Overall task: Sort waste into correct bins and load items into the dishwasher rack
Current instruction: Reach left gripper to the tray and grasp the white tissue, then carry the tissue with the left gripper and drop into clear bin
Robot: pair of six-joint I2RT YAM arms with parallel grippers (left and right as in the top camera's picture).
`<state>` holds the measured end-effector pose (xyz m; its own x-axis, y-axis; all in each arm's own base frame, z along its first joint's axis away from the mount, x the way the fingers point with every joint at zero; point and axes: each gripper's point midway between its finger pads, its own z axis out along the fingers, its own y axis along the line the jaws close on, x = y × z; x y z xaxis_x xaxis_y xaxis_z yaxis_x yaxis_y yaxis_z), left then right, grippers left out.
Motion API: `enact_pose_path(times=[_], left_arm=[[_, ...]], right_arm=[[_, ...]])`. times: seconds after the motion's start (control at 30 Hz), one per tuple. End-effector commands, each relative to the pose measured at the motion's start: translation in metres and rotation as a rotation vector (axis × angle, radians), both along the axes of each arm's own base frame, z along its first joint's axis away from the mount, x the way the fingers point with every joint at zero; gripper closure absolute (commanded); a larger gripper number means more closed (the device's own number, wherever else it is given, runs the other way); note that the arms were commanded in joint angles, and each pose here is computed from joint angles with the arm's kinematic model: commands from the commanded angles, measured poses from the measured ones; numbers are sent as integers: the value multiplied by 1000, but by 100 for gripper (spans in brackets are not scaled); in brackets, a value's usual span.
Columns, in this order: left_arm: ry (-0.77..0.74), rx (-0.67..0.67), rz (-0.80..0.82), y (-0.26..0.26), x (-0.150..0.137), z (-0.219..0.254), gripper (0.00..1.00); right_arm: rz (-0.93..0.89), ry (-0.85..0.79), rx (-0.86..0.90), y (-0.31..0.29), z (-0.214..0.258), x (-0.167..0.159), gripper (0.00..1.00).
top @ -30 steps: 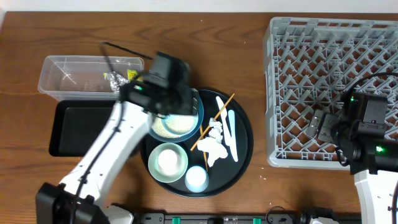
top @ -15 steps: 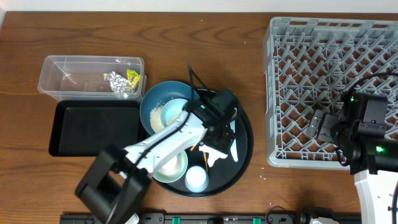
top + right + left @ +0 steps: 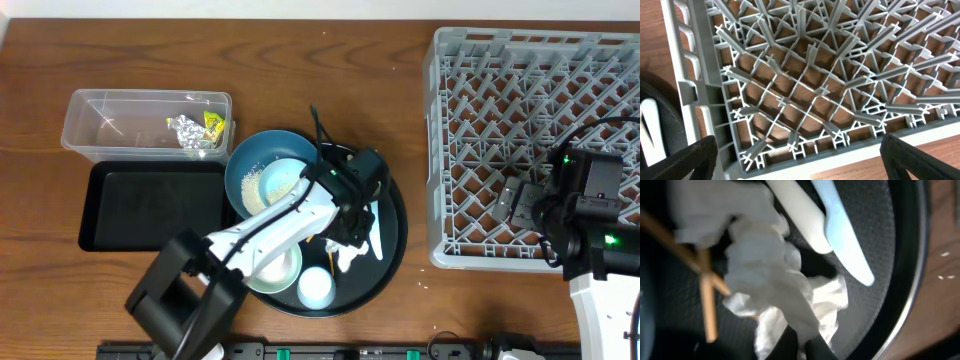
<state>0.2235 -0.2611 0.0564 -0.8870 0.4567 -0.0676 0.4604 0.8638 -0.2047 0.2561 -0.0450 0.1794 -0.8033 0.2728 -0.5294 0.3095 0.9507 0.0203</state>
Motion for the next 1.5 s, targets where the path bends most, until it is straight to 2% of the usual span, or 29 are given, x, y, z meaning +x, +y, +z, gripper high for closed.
enact_pose_path(times=[0.0,0.23,0.6,0.67,0.87,1.13,1.3,1.47], left_arm=[[-110,-85,22,-5,18,48,94],[-164,-130,66,7,28,74,93],[-151,-119,82,14,29,73,94],[-180,-77,99,22,34,71,94],[-356,56,250,78,82,92,94],[-521,50,525,174,151,138,94],[-565,68,692,236,175,141,94],[-557,104,814,284,187,128,94]], right_arm=[[-28,-18,-6,-5,7,1,1],[-28,-15,-6,-5,7,1,1],[-28,-15,-6,-5,7,1,1],[-28,-15,-6,-5,7,1,1],[-28,-15,-6,-5,7,1,1],[-28,-15,-6,-5,7,1,1],[-28,-15,-6,-5,7,1,1],[-28,-15,-5,-5,7,1,1]])
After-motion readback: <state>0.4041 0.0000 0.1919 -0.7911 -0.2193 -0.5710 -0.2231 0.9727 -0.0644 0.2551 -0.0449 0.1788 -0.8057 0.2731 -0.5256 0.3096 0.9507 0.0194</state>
